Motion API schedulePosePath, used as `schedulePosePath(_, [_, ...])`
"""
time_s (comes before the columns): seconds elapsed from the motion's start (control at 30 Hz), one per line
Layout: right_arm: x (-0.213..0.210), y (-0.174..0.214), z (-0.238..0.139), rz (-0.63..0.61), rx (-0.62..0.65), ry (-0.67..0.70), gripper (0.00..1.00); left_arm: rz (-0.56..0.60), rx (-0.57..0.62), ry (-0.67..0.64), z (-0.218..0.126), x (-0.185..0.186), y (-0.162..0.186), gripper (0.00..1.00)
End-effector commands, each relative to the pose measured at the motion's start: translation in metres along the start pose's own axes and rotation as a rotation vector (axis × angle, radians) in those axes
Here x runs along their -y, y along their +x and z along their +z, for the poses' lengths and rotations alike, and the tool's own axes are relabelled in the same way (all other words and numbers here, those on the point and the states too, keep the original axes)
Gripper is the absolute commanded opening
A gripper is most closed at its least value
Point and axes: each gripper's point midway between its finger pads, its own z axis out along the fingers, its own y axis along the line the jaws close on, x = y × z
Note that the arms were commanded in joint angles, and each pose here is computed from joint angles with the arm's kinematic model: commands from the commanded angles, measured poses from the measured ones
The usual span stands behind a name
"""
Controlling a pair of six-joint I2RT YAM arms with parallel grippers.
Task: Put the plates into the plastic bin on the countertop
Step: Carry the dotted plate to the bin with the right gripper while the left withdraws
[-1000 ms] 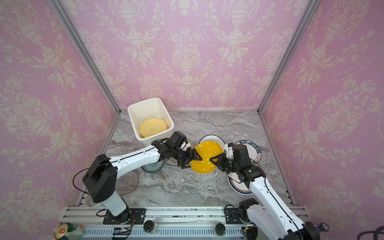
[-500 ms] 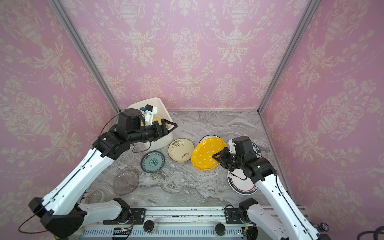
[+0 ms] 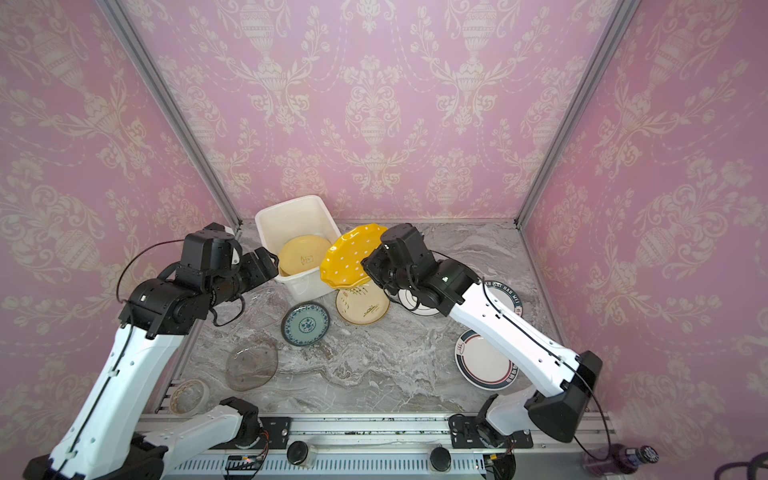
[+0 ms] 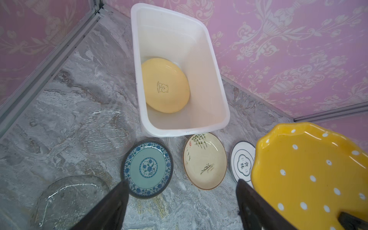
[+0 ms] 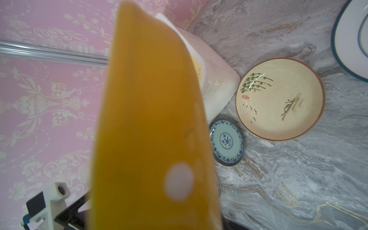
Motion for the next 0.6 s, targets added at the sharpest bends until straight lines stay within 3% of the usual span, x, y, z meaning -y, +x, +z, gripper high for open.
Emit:
schedulePosePath(0.0, [-0.08,-0.025,-0.005,0.148,0.164,-0.243,0.0,-0.039,0.108,-0.104,-0.025,-0.035,-0.009,0.86])
schedulePosePath(0.17, [-0.111,-0.013,0.034,0.199,0.2,-0.27,0.0,-0.054,0.159,-0.118,-0.048,-0.053,-0.006,0.87])
schedulePosePath(0.57, [-0.156,0.005,0.126,0.315,0.211,-0.386,0.0,-0.042,0.118,-0.075,-0.062,-0.064,0.016,0.89])
